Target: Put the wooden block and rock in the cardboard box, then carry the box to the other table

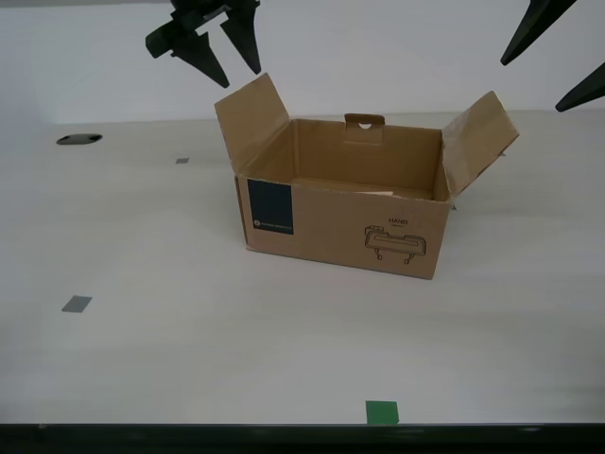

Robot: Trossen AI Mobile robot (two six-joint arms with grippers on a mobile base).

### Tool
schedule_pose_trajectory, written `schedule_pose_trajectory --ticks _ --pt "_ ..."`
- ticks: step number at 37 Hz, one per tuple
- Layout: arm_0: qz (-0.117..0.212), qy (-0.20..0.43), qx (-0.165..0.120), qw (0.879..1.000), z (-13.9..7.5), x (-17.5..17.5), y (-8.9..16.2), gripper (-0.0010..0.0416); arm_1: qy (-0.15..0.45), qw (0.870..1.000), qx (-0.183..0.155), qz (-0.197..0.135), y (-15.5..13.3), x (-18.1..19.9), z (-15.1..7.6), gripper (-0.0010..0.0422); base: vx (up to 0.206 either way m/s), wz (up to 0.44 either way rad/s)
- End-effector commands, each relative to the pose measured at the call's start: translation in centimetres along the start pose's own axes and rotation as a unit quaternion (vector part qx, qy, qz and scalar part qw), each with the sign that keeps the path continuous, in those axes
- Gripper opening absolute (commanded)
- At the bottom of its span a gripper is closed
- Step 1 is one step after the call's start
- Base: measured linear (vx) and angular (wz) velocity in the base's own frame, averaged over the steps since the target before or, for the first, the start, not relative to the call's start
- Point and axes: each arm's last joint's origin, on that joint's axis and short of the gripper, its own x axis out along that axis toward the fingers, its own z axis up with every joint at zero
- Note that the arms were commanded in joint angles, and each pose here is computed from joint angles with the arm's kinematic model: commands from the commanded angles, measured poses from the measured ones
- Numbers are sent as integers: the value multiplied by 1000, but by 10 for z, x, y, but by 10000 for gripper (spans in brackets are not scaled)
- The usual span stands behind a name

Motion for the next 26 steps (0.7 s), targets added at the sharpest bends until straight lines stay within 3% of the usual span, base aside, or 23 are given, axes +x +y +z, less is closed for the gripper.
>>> schedule_pose_trajectory --ticks 1,26 --pt "3 4 1 1000 0 4 0 355 13 1000 0 -2 2 11 1 263 0 0" --pt "6 12 7 1000 24 46 -11 355 44 999 15 -12 -6 50 -4 263 0 0"
